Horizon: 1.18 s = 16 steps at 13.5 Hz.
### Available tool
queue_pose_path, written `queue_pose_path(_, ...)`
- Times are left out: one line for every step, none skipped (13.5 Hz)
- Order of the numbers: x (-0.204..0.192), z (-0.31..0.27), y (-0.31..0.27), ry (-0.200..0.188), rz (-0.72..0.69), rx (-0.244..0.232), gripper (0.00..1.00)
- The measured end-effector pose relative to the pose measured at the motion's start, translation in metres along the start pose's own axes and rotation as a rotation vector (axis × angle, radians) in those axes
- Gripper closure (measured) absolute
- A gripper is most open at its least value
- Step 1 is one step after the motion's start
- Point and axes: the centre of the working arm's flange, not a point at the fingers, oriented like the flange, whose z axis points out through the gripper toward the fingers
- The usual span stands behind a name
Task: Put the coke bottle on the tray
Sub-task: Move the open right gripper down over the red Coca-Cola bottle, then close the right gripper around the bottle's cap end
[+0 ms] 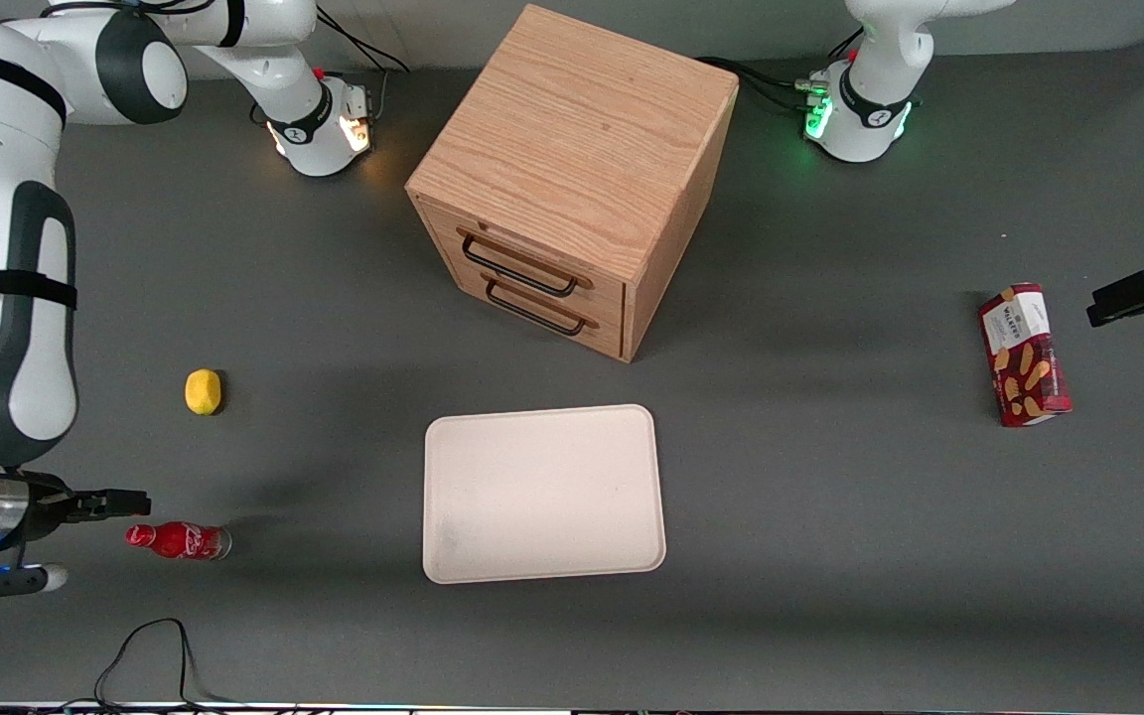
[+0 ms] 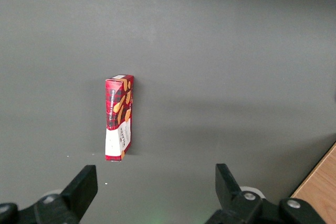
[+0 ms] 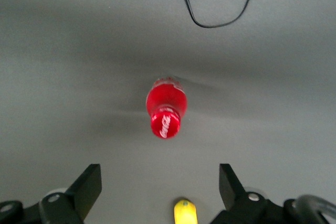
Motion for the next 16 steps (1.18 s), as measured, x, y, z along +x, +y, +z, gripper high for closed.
queue_pose_path(0.003,0.008,0.0,0.003,-0.001,-0.002,0.01)
queue_pose_path(0.006,0.017,0.0,0.005,-0.002,-0.003,0.01)
queue_pose_path(0.009,0.026,0.001,0.01,-0.004,-0.005,0.01)
queue_pose_path(0.011,0.034,0.001,0.015,-0.006,-0.006,0.01)
queue_pose_path(0.014,0.041,0.001,0.022,-0.008,-0.008,0.01)
queue_pose_path(0.016,0.048,0.001,0.028,-0.01,-0.009,0.01)
queue_pose_path(0.018,0.053,0.001,0.03,-0.013,-0.012,0.03)
queue_pose_path(0.019,0.056,0.001,0.035,-0.016,-0.019,0.03)
queue_pose_path(0.02,0.058,0.001,0.037,-0.02,-0.026,0.04)
queue_pose_path(0.021,0.058,0.0,0.039,-0.023,-0.029,0.05)
queue_pose_path(0.021,0.057,-0.002,0.04,-0.026,-0.033,0.05)
queue_pose_path(0.022,0.057,-0.003,0.041,-0.03,-0.037,0.08)
queue_pose_path(0.022,0.056,-0.005,0.042,-0.033,-0.041,0.08)
queue_pose_path(0.022,0.056,-0.005,0.042,-0.034,-0.043,0.15)
queue_pose_path(0.022,0.056,-0.006,0.042,-0.035,-0.044,0.15)
queue_pose_path(0.022,0.056,-0.006,0.042,-0.036,-0.044,0.2)
